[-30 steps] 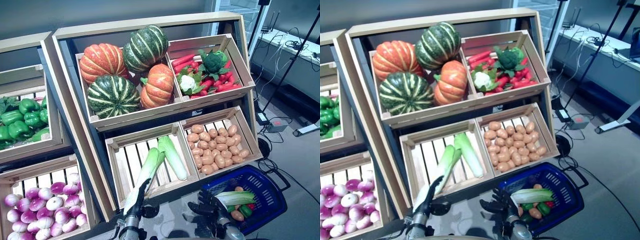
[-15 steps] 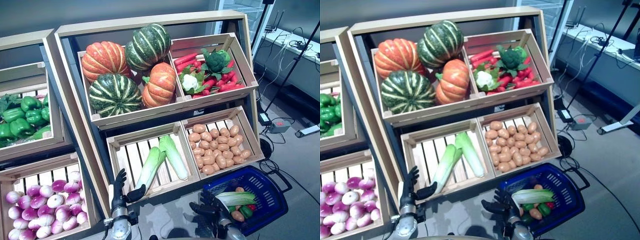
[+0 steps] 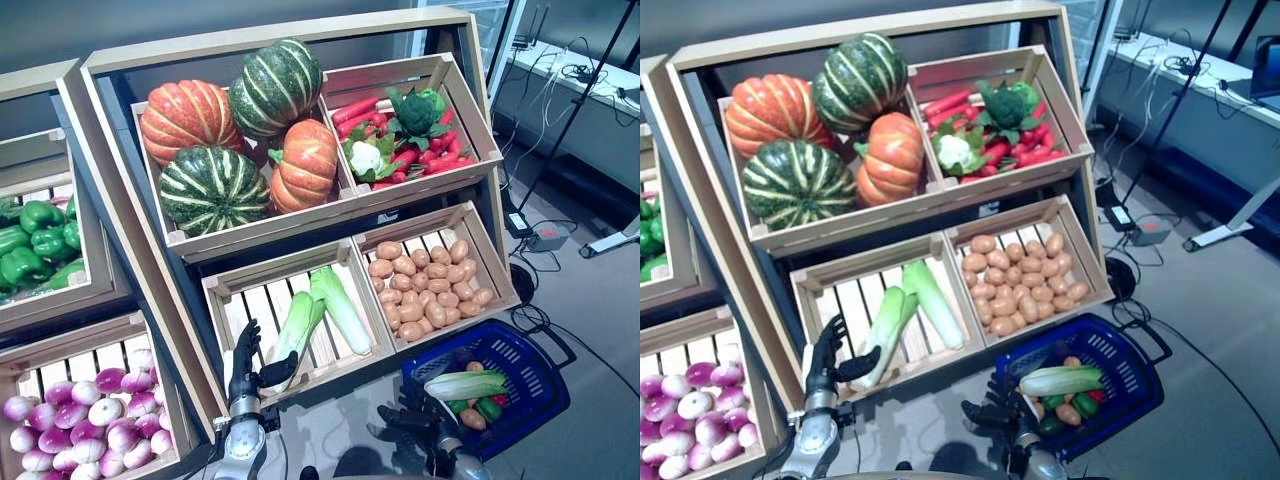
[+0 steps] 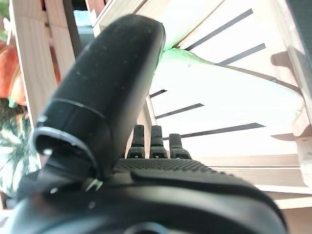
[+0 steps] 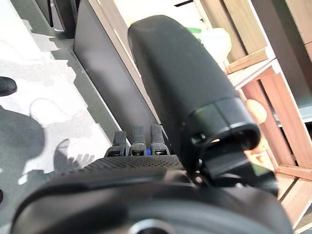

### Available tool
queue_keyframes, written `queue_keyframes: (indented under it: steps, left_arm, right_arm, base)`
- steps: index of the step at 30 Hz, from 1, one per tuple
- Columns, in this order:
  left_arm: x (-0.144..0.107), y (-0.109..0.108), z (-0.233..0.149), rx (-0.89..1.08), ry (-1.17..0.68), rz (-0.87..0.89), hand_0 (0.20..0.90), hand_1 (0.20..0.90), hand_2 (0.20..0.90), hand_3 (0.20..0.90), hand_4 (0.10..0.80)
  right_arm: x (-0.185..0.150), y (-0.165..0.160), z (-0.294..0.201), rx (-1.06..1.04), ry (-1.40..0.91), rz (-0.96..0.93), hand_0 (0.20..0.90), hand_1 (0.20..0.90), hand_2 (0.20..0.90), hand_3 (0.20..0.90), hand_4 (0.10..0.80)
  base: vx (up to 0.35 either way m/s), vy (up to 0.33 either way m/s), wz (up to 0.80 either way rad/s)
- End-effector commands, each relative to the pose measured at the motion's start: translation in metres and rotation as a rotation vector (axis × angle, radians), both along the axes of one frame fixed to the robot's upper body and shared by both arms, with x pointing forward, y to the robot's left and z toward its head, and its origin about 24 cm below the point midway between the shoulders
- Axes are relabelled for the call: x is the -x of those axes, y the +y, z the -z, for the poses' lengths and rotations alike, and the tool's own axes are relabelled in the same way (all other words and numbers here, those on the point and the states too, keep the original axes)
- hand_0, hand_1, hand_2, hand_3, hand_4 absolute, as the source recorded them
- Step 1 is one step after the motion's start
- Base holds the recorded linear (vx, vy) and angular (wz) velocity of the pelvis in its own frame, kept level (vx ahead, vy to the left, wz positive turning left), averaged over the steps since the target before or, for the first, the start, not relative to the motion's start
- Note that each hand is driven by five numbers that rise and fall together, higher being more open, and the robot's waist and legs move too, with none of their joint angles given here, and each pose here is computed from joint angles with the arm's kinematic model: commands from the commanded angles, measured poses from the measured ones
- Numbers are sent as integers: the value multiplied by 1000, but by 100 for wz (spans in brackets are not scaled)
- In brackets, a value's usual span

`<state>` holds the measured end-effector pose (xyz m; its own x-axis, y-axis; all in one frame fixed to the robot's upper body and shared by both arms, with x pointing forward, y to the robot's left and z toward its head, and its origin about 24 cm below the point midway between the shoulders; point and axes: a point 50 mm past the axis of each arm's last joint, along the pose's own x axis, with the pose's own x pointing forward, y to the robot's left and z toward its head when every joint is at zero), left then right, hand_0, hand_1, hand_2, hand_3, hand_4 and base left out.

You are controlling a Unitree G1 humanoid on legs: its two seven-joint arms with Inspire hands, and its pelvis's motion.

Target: Put vegetables into the basket

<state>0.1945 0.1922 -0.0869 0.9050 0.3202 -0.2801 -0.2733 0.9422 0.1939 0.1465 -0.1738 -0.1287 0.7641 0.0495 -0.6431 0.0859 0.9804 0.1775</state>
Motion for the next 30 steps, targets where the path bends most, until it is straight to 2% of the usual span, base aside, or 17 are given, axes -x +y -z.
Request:
queue_keyframes:
  steps: [1, 8, 14, 21, 30]
  left_arm:
    - [-65, 14, -58, -185, -270, -9, 900, 900, 900, 900, 800]
    - [-77, 22, -65, -297, -253, -84, 900, 900, 900, 900, 800]
    - [-98, 25, -90, -341, -347, -115, 900, 900, 900, 900, 800]
    - [-128, 39, -124, -342, -409, -159, 900, 900, 900, 900, 800]
    - [-142, 62, -147, -337, -417, -176, 900, 900, 900, 900, 800]
  right_arm:
    - [-48, 4, -33, 33, -219, -55, 900, 900, 900, 900, 800]
    - [-61, -5, -43, 48, -268, -62, 900, 900, 900, 900, 800]
    - [-83, -3, -60, 58, -358, -64, 900, 900, 900, 900, 800]
    - [-118, -2, -89, 60, -468, -36, 900, 900, 900, 900, 800]
    - [-133, -13, -107, 79, -524, -14, 900, 900, 900, 900, 800]
  base:
    - [-86, 114, -19]
    - [-62, 79, -11]
    - [-200, 44, -12]
    - [-189, 32, -2]
    - [-43, 15, -5]
